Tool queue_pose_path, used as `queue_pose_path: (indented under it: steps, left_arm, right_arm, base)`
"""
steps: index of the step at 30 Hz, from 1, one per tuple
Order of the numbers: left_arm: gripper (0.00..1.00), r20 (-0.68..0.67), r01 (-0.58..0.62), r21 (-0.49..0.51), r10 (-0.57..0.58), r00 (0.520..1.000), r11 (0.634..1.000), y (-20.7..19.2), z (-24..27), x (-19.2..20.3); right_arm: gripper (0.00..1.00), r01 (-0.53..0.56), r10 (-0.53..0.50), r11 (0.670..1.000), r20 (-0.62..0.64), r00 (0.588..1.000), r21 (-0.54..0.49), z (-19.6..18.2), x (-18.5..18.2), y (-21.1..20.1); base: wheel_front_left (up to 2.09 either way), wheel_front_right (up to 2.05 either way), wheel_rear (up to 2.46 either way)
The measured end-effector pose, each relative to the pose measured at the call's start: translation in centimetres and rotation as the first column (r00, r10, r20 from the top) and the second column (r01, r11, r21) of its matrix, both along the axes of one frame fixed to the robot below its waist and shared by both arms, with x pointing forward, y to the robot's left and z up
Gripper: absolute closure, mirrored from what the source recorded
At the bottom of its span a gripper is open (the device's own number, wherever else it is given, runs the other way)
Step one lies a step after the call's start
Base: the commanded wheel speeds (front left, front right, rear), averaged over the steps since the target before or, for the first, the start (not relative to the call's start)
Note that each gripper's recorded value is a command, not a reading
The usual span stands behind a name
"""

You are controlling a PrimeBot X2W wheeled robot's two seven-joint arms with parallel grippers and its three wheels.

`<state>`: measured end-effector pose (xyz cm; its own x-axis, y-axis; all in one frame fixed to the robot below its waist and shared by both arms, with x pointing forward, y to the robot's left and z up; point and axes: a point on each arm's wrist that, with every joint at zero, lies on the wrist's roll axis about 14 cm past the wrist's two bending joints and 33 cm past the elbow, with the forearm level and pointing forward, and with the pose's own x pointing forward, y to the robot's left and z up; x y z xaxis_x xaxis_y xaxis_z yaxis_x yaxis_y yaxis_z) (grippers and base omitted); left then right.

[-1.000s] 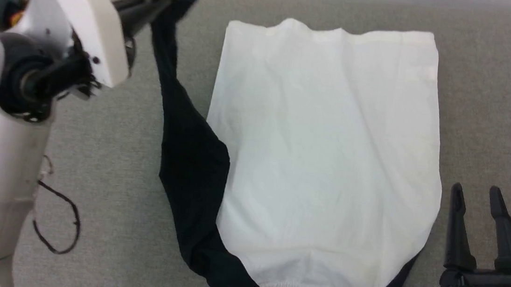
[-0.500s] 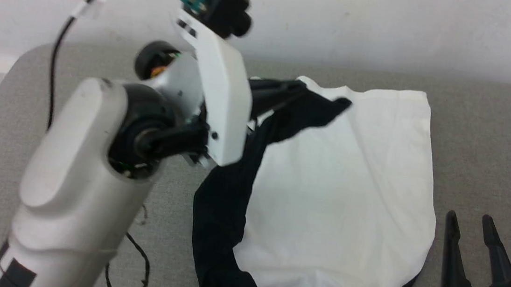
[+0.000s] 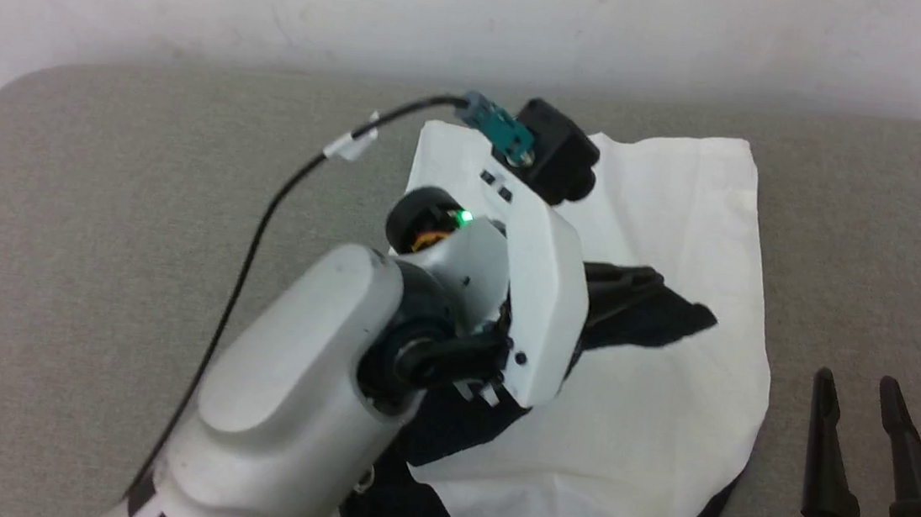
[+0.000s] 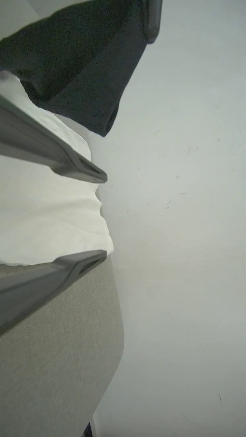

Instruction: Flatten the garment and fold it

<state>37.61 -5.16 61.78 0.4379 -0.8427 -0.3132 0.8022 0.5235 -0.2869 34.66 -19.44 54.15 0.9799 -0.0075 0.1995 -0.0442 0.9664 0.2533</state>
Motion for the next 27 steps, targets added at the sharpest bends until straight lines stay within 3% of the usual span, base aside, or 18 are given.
queue_pose_path:
  steps: [8, 18, 27]
  left_arm:
    - [1.0, -0.131, 0.041, 0.001, -0.04, 0.991, 0.999, -3.7, -7.0, 0.0]
    - [1.0, -0.275, 0.101, 0.104, -0.069, 0.959, 0.989, -5.7, -16.8, -1.5]
    - [1.0, -0.369, 0.124, 0.212, -0.038, 0.929, 0.969, -5.6, -22.7, -3.3]
  right_arm:
    - [0.0, 0.042, -0.042, 0.999, -0.03, 0.999, -0.009, -0.9, 0.7, -1.3]
    - [0.0, 0.091, -0.094, 0.995, -0.072, 0.993, -0.035, -2.2, 1.2, -2.8]
    - [0.0, 0.131, -0.135, 0.99, -0.097, 0.986, -0.05, -2.8, 0.8, -4.0]
  base:
    - [0.0, 0.0, 0.0]
    - [0.0, 0.0, 0.0]
    - [0.0, 0.0, 0.0]
